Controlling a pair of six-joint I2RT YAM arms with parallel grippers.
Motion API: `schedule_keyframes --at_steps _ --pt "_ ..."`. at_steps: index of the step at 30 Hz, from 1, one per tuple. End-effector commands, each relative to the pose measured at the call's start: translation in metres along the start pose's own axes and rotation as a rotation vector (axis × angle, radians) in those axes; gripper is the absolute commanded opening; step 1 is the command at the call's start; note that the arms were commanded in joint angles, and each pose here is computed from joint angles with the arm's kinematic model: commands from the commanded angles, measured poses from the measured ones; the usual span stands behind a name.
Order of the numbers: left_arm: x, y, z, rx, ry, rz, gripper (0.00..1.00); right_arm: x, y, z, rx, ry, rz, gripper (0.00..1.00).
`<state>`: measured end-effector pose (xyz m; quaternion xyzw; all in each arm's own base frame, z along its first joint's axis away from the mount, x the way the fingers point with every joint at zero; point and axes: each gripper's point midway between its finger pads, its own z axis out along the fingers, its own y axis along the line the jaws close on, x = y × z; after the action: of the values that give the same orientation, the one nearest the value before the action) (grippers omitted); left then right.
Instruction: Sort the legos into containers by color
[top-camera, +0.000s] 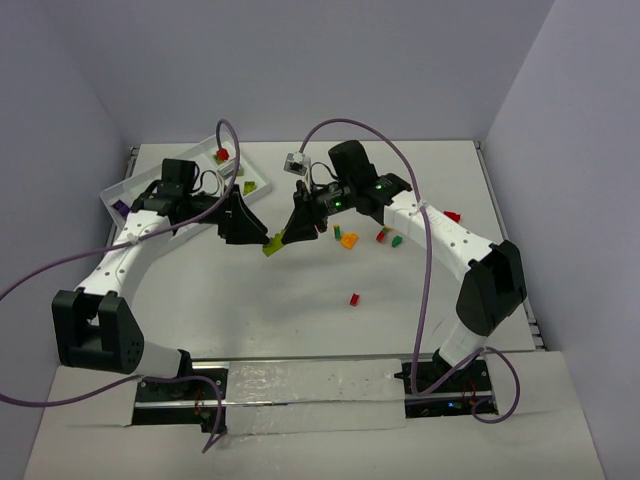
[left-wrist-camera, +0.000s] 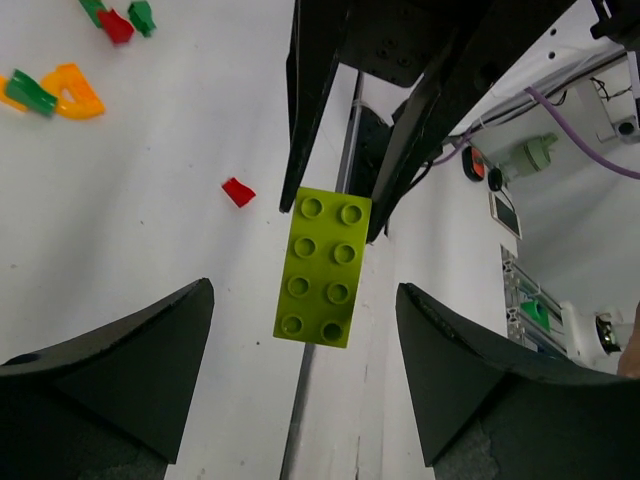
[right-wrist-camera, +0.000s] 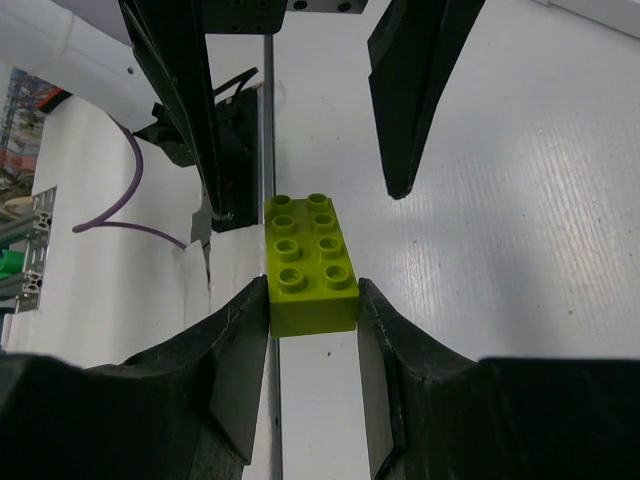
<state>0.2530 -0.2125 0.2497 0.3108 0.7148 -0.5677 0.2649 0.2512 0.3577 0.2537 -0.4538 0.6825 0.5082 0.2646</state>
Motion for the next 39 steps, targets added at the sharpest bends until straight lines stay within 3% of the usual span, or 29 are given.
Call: schedule_keyframes --at_steps 1,11,21,26,28,29,31,34,36,39 --pt "0.003 -0.019 0.002 0.074 0.035 0.068 0.81 -0.020 0.017 -0.013 -0.015 -0.054 -0.075 0.00" --pt "0.004 -0.013 0.007 0.031 0.045 0.069 0.70 -0.019 0.018 -0.013 -0.021 -0.053 -0.069 0.00" --pt "0.005 -0.016 0.017 0.037 0.074 0.089 0.53 -0.022 0.016 -0.013 -0.010 -0.055 -0.069 0.00" --pt "0.007 -0.014 0.019 0.044 0.082 0.081 0.32 -0.020 0.014 -0.012 0.000 -0.052 -0.066 0.00" --pt "0.006 -0.012 0.019 0.038 0.081 0.082 0.19 -0.020 0.013 -0.013 0.008 -0.051 -0.063 0.00" --pt "0.006 -0.009 0.019 0.025 0.079 0.077 0.11 -0.019 0.011 -0.013 0.017 -0.049 -0.060 0.07" --pt "0.002 -0.002 0.018 -0.022 0.064 0.076 0.01 -0.022 0.006 -0.016 0.046 -0.053 -0.053 0.37" --pt "-0.003 0.023 0.011 -0.153 0.013 0.049 0.00 -0.029 -0.010 -0.033 0.113 -0.088 -0.037 0.86" --pt "-0.022 0.047 -0.002 -0.301 -0.068 0.026 0.00 -0.038 -0.022 -0.049 0.159 -0.129 -0.019 0.93" --pt "-0.058 0.091 -0.031 -0.595 -0.191 0.008 0.00 -0.049 -0.048 -0.080 0.271 -0.181 0.000 0.94"
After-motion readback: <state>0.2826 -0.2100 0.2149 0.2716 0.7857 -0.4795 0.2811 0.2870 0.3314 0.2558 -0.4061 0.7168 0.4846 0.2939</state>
